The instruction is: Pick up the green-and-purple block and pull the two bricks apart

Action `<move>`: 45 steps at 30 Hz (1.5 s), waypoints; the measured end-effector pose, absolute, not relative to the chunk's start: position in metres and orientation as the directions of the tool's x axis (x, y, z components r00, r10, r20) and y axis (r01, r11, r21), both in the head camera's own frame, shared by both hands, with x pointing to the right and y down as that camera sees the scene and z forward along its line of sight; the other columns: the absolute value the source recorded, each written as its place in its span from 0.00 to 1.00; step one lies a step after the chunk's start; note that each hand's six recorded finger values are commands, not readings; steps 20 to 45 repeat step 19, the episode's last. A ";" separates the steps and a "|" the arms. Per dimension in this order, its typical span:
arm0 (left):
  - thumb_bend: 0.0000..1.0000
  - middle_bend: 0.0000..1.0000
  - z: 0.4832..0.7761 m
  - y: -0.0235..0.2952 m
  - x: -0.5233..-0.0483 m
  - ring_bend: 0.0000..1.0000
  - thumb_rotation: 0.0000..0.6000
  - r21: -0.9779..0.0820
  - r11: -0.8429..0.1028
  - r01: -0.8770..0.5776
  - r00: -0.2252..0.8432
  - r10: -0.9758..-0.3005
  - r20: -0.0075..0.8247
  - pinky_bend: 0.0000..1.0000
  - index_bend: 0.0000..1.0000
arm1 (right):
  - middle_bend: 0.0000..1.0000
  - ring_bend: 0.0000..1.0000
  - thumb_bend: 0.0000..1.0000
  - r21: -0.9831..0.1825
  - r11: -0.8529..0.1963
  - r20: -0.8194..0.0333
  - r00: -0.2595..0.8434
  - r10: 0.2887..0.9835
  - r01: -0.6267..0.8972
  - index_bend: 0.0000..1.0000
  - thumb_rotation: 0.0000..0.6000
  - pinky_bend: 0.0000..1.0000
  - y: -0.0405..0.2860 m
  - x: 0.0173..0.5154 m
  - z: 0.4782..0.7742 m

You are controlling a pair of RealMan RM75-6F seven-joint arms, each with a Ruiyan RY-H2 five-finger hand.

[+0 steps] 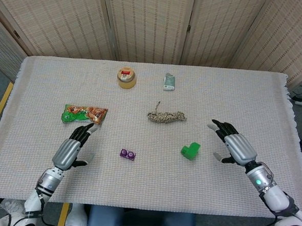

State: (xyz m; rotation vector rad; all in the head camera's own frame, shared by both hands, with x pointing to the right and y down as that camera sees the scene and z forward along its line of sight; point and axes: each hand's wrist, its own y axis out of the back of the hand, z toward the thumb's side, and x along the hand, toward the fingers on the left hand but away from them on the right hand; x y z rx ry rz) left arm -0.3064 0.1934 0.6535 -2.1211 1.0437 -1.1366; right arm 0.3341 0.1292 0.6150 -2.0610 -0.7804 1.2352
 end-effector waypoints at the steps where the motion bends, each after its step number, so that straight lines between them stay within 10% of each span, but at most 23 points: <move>1: 0.44 0.00 0.648 0.194 -0.321 0.00 1.00 -0.748 -0.566 -0.347 0.336 -0.819 0.465 0.00 0.06 | 0.00 0.00 0.40 -0.778 -0.608 -0.521 0.378 0.766 0.160 0.00 1.00 0.00 0.134 0.339 0.609; 13: 0.42 0.00 0.609 0.227 -0.407 0.00 1.00 -0.849 -0.490 -0.198 0.128 -0.872 0.473 0.00 0.02 | 0.00 0.00 0.40 -0.928 -0.371 -0.370 0.186 0.910 -0.034 0.00 1.00 0.00 0.224 0.384 0.577; 45: 0.41 0.00 0.599 0.235 -0.425 0.00 1.00 -0.871 -0.461 -0.169 0.096 -0.887 0.451 0.00 0.00 | 0.00 0.00 0.40 -0.911 -0.410 -0.408 0.196 0.892 -0.032 0.00 1.00 0.00 0.227 0.385 0.581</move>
